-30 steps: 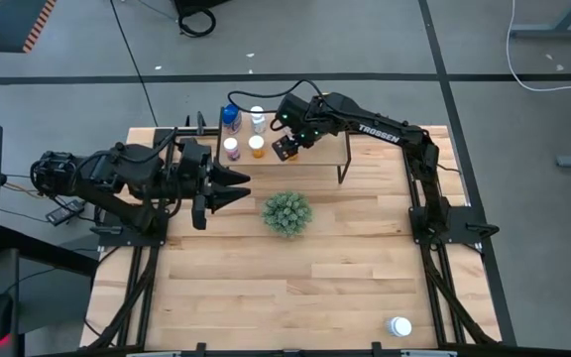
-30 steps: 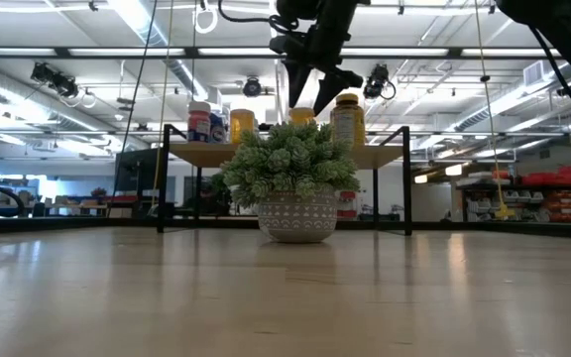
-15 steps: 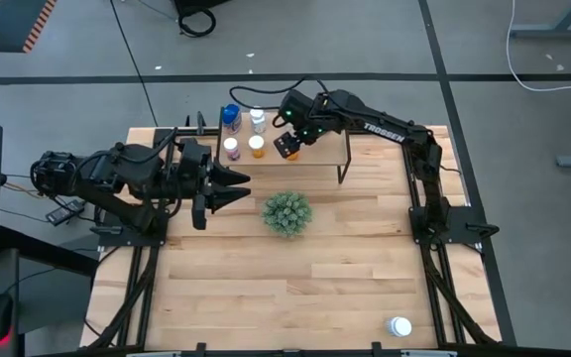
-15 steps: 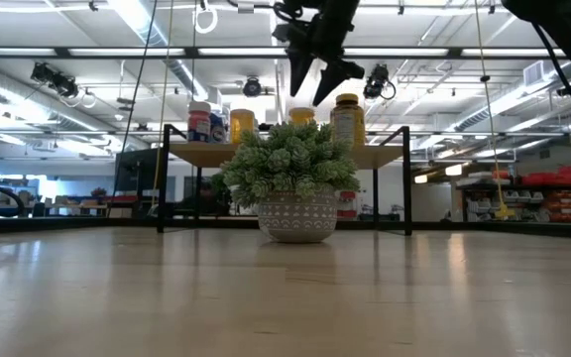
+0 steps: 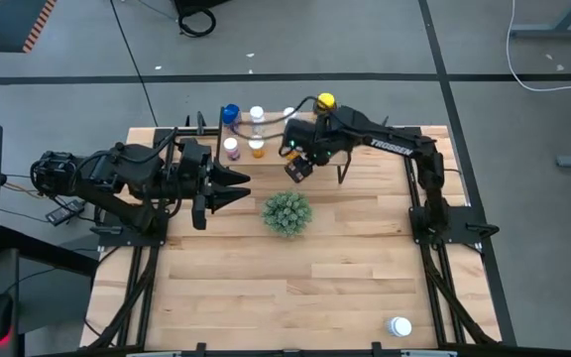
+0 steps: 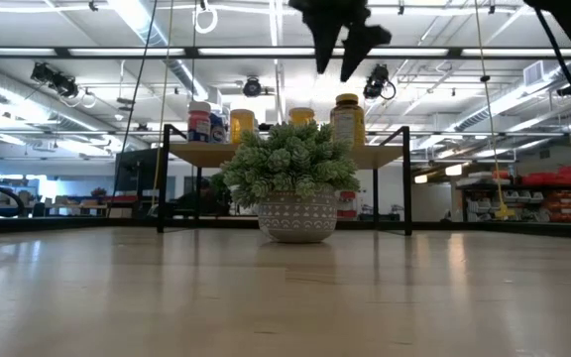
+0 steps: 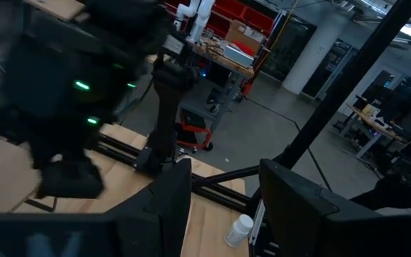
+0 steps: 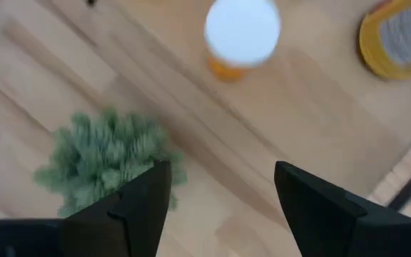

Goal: Pick and place medicine bottles onto shelf by color
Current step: Put the white medicine bottle on the shelf

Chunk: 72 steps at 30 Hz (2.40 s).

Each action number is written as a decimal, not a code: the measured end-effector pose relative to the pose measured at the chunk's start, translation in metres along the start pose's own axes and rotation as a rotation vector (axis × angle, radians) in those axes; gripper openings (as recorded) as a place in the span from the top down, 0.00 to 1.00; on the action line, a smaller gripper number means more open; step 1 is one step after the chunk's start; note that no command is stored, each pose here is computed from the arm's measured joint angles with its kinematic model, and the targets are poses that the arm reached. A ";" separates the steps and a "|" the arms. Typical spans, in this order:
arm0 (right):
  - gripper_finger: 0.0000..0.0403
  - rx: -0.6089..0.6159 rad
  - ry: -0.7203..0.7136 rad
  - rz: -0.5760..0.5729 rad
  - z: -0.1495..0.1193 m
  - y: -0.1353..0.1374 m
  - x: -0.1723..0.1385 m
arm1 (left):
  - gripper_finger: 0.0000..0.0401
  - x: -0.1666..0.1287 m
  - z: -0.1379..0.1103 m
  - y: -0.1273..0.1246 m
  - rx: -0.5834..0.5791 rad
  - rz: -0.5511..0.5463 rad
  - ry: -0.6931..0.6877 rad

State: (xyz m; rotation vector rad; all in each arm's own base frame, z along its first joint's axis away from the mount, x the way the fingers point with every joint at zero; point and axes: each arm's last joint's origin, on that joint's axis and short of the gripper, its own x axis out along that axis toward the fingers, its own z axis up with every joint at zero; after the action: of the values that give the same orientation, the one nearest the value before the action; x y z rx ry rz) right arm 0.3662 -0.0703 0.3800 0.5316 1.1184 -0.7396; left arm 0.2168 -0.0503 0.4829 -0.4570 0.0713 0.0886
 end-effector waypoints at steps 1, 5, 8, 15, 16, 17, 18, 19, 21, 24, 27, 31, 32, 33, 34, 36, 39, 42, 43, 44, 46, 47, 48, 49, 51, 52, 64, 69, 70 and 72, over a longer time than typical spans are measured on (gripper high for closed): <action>0.36 -0.005 0.000 -0.010 -0.006 0.003 -0.004 | 0.57 0.000 0.000 0.000 0.000 0.001 0.000; 0.36 0.015 -0.054 0.011 -0.025 0.018 -0.024 | 0.57 0.000 0.000 0.000 0.001 0.000 0.002; 0.36 0.047 -0.084 0.030 -0.041 0.029 -0.037 | 0.57 0.000 0.000 0.000 0.002 0.000 0.004; 0.36 0.138 -0.067 0.094 -0.086 0.068 -0.050 | 0.57 0.000 -0.001 0.000 0.038 0.003 0.009; 0.36 0.160 -0.057 0.099 -0.094 0.073 -0.050 | 0.57 0.000 -0.001 0.000 0.038 0.003 0.009; 0.36 0.181 -0.044 0.098 -0.104 0.079 -0.050 | 0.57 0.000 -0.001 0.000 0.038 0.003 0.009; 0.36 0.201 -0.031 0.094 -0.113 0.084 -0.049 | 0.57 0.000 -0.001 0.000 0.040 0.003 0.009; 0.36 0.215 -0.017 0.092 -0.123 0.089 -0.049 | 0.57 0.000 -0.001 0.000 0.041 0.003 0.009; 0.36 0.241 0.009 0.090 -0.144 0.099 -0.048 | 0.57 0.000 -0.001 0.000 0.041 0.003 0.010; 0.36 0.274 0.087 0.064 -0.177 0.111 -0.043 | 0.57 -0.002 -0.002 0.002 0.047 0.011 0.026; 0.36 0.294 0.160 0.021 -0.210 0.119 -0.036 | 0.57 -0.006 -0.002 0.003 0.044 0.017 0.038; 0.36 0.292 0.249 -0.019 -0.257 0.125 -0.038 | 0.57 -0.011 -0.002 0.005 0.046 0.022 0.052; 0.36 0.293 0.264 -0.028 -0.269 0.126 -0.039 | 0.57 -0.013 -0.002 0.006 0.049 0.026 0.060; 0.36 0.298 0.277 -0.038 -0.281 0.126 -0.041 | 0.57 -0.013 -0.002 0.006 0.044 0.026 0.060; 0.36 0.307 0.289 -0.044 -0.292 0.126 -0.044 | 0.57 -0.014 -0.002 0.006 0.042 0.026 0.060; 0.36 0.325 0.296 -0.046 -0.313 0.126 -0.051 | 0.57 -0.017 -0.002 0.008 0.045 0.031 0.071; 0.36 0.366 0.308 -0.053 -0.343 0.123 -0.062 | 0.57 -0.018 -0.001 0.008 0.026 0.031 0.067; 0.36 0.398 0.318 -0.059 -0.370 0.118 -0.070 | 0.57 -0.018 -0.002 0.008 0.029 0.035 0.075; 0.36 0.386 0.340 -0.066 -0.378 0.116 -0.071 | 0.57 -0.017 -0.002 0.008 0.029 0.037 0.075; 0.36 0.370 0.366 -0.076 -0.387 0.115 -0.071 | 0.57 -0.016 -0.003 0.008 0.030 0.040 0.077; 0.36 0.342 0.374 -0.077 -0.401 0.113 -0.068 | 0.57 -0.014 -0.004 0.008 0.032 0.047 0.082; 0.36 0.327 0.375 -0.074 -0.406 0.112 -0.066 | 0.57 -0.012 -0.005 0.008 0.031 0.053 0.088; 0.36 0.310 0.374 -0.075 -0.411 0.111 -0.065 | 0.57 -0.009 -0.006 0.007 0.022 0.055 0.088; 0.36 0.294 0.370 -0.079 -0.416 0.109 -0.064 | 0.57 -0.008 -0.007 0.007 0.011 0.061 0.088; 0.36 0.265 0.354 -0.086 -0.425 0.105 -0.062 | 0.57 -0.006 -0.008 0.008 0.009 0.069 0.097; 0.36 0.251 0.347 -0.090 -0.430 0.103 -0.061 | 0.57 -0.005 -0.009 0.007 0.001 0.071 0.096; 0.36 0.102 0.274 -0.057 -0.462 0.094 -0.021 | 0.57 0.023 -0.039 0.005 -0.011 0.156 0.261; 0.36 0.065 0.250 -0.069 -0.464 0.091 -0.013 | 0.57 0.034 -0.047 -0.004 -0.022 0.122 0.257; 0.36 0.058 0.251 -0.067 -0.464 0.091 -0.012 | 0.57 0.036 -0.049 -0.005 -0.020 0.121 0.262; 0.36 0.055 0.260 -0.048 -0.465 0.092 -0.010 | 0.57 0.039 -0.051 -0.007 -0.041 0.119 0.261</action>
State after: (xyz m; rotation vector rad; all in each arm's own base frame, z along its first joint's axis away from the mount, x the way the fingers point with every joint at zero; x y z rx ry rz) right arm 0.1527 0.3240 0.2248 0.6635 1.3579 -0.7593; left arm 0.2538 -0.0764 0.4372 -0.5033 0.3536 0.1475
